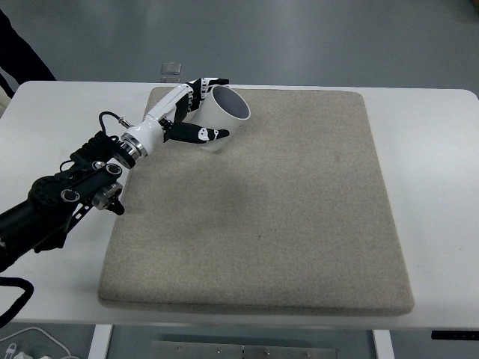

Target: Upright white cup

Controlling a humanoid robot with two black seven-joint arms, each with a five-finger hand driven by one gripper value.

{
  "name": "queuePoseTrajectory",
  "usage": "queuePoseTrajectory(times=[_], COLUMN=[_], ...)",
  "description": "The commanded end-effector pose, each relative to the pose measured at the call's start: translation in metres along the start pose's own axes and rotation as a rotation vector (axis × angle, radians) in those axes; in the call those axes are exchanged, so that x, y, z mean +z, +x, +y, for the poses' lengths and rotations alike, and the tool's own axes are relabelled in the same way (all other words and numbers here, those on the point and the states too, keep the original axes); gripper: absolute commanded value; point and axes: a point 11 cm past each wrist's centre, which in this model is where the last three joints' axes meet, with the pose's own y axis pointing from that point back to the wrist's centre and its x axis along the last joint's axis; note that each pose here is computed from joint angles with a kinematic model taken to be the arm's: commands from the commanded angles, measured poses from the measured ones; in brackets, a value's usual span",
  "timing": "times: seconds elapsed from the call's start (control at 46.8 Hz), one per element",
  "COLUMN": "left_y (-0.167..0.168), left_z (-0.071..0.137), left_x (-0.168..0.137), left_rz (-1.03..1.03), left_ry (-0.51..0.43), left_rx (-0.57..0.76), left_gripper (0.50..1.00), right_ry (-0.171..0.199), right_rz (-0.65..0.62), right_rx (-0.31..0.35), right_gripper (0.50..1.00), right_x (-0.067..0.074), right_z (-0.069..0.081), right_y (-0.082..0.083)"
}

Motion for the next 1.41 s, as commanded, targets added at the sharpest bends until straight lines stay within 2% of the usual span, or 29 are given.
queuePoseTrajectory(times=[0.0,0.321,0.449,0.513,0.62,0.684,0.769,0.855,0.919,1.132,1.389], left_y=[0.001,-0.017,-0.017,-0.018,-0.019,-0.019,-0.018,-0.018,-0.018,-0.016,-0.015], left_z=[0.000,0.004,0.005,0.006,0.007,0.008,0.008,0.008,0.008,0.007,0.007], left_x=[-0.001,-0.017,-0.017,-0.019,-0.020,-0.021,-0.020,-0.020,-0.020,-0.019,-0.018], left_rz=[-0.023,-0.060,-0.060,-0.054,-0.046,-0.041,-0.038,-0.034,-0.033,-0.023,-0.016], left_ry=[0.005,0.043,0.043,0.047,0.050,0.050,0.049,0.048,0.046,0.044,0.041], left_rx=[0.012,0.006,0.011,0.012,0.017,0.018,0.021,0.026,0.027,0.037,0.044], left_gripper=[0.500,0.500,0.553,0.619,0.679,0.771,0.850,0.898,0.960,0.992,0.994], right_ry=[0.000,0.000,0.000,0.000,0.000,0.000,0.000,0.000,0.000,0.000,0.000], right_rz=[-0.001,0.000,0.001,0.000,-0.001,0.001,0.001,0.000,0.000,-0.001,0.000], right_rx=[0.001,0.000,0.000,0.000,0.001,0.000,0.000,0.000,0.000,0.001,0.000], right_gripper=[0.930,0.930,0.930,0.930,0.930,0.930,0.930,0.930,0.930,0.930,0.930], right_x=[0.000,0.000,0.000,0.000,0.000,0.000,0.000,0.000,0.000,0.000,0.000], right_z=[0.000,0.000,0.000,0.000,0.000,0.000,0.000,0.000,0.000,0.000,0.000], right_y=[0.000,0.000,0.000,0.000,0.000,0.000,0.000,0.000,0.000,0.000,0.000])
